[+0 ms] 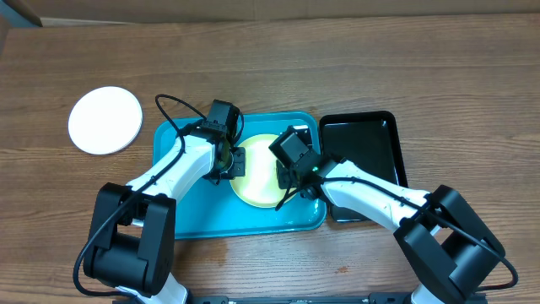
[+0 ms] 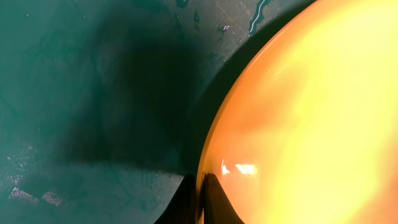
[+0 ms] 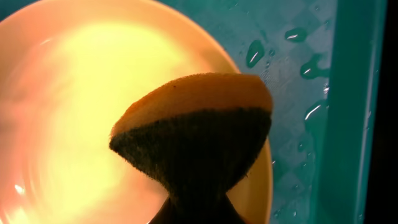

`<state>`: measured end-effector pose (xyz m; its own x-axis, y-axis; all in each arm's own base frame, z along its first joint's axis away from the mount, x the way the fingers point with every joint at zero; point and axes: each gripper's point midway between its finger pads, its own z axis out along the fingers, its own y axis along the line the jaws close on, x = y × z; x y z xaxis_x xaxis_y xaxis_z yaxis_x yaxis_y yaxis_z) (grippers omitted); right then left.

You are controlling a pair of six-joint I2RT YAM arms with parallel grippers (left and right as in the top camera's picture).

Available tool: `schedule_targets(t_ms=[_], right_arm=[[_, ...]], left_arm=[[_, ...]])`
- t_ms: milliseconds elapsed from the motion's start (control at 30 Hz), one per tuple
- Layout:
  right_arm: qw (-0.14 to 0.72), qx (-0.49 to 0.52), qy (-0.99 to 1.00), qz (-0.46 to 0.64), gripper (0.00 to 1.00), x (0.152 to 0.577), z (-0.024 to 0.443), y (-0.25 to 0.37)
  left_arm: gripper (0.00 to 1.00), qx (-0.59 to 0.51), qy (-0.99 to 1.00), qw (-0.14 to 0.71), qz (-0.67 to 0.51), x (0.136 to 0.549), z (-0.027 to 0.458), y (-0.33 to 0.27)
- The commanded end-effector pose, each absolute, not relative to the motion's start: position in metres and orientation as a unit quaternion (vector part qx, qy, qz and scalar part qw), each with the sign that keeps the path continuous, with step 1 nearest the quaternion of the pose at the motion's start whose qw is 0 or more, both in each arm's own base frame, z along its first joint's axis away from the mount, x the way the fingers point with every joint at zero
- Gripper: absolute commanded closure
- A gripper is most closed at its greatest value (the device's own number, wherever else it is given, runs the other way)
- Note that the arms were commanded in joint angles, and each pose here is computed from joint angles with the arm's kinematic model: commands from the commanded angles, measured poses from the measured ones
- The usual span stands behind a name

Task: Clean dirty plates on tray and stack at the side
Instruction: 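Carry the sponge over the yellow plate and scrub it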

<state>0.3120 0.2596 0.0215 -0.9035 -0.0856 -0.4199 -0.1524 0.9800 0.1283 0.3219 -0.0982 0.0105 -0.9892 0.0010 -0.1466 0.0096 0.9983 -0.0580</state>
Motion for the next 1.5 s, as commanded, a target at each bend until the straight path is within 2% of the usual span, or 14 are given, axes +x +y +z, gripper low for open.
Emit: schedule_targets(t_ms=[0, 167, 733, 933, 1467], right_arm=[[0.198, -0.062, 0.975, 0.075, 0.96, 0.302, 0.011, 0.264], [0.186, -0.065, 0.978, 0.063, 0.96, 0.298, -0.001, 0.263], [0.231, -0.056, 0.970, 0.045, 0.96, 0.316, 0.004, 0.259], [0.224, -0.058, 0.972, 0.039, 0.96, 0.318, -0.015, 0.260], [0.248, -0.031, 0.967, 0.053, 0.96, 0.348, -0.014, 0.247]], left_arm=[[0.96, 0.008, 0.998, 0.066, -0.016, 0.319, 0.007, -0.095], [0.96, 0.008, 0.998, 0.062, -0.014, 0.318, 0.006, -0.095], [0.96, 0.008, 0.998, 0.062, -0.014, 0.318, 0.006, -0.095], [0.96, 0.008, 0.998, 0.061, -0.014, 0.317, 0.006, -0.094], [0.96, 0.009, 0.998, 0.061, -0.014, 0.317, 0.006, -0.094]])
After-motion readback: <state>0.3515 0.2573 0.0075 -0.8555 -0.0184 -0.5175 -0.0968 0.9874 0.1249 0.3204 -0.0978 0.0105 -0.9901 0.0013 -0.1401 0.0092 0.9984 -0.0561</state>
